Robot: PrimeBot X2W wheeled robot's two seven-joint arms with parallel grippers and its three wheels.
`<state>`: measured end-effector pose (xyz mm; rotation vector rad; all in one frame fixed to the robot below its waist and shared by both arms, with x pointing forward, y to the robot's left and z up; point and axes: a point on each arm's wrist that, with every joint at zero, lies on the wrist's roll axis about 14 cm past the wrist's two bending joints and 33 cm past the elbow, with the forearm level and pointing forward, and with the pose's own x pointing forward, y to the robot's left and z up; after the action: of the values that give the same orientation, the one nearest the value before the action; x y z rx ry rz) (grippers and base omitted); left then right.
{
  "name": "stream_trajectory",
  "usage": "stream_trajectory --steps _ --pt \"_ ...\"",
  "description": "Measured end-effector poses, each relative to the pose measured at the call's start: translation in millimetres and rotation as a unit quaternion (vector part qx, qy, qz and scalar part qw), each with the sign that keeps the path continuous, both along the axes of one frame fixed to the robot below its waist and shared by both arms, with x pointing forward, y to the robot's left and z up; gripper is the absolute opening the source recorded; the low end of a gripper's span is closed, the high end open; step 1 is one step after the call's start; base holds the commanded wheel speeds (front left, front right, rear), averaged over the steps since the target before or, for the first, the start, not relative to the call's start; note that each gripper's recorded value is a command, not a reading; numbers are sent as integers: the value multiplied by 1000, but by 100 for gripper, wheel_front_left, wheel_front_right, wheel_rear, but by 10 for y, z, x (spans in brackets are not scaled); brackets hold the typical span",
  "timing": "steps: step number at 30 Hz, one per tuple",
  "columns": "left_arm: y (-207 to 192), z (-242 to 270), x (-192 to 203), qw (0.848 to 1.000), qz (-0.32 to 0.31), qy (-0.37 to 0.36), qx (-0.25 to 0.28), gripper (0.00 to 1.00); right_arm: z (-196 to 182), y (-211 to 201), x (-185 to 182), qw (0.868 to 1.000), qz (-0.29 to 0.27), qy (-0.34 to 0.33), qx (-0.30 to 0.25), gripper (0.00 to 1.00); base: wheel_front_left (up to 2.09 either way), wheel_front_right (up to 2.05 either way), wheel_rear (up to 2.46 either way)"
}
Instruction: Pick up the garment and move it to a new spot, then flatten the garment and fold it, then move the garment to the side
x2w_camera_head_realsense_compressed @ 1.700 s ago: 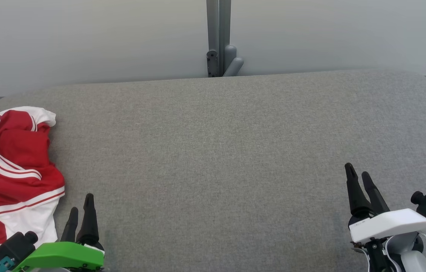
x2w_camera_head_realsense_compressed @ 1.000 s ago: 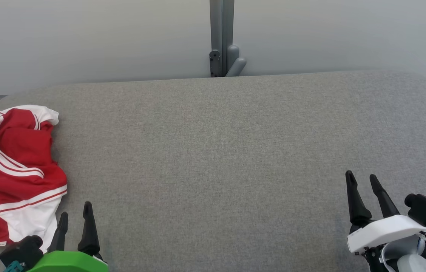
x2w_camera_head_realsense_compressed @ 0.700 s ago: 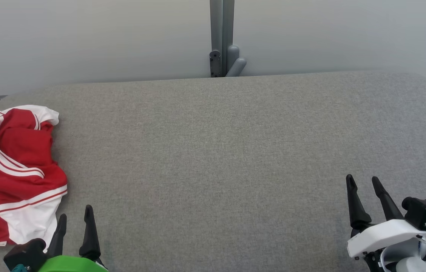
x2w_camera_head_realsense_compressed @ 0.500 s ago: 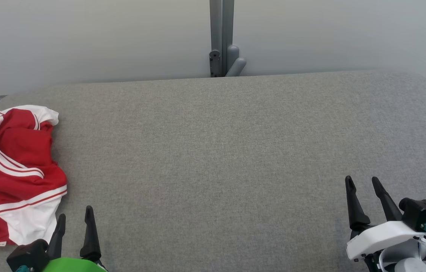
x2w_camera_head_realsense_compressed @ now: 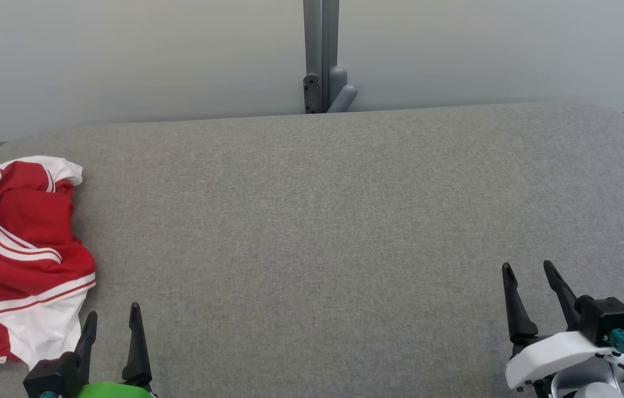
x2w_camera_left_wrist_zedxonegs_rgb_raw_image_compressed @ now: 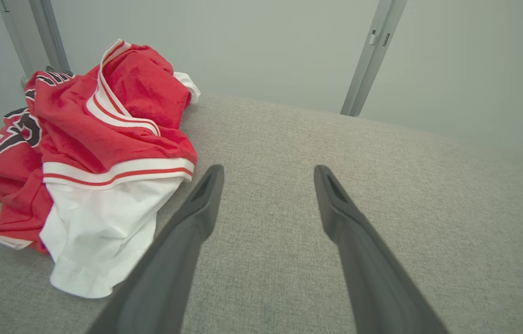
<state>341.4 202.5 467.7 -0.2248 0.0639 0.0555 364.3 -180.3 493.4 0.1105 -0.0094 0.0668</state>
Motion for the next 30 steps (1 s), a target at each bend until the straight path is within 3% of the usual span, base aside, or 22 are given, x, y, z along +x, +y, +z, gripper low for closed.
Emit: stream_trajectory --steps 21,30 --pt "-51 -32 -62 997 -24 -3 69 100 34 19 -15 998 6 -17 -65 100 0 0 0" --pt "-54 -90 -107 997 -27 1 72 100 9 16 -31 996 8 -18 -88 100 0 0 0"
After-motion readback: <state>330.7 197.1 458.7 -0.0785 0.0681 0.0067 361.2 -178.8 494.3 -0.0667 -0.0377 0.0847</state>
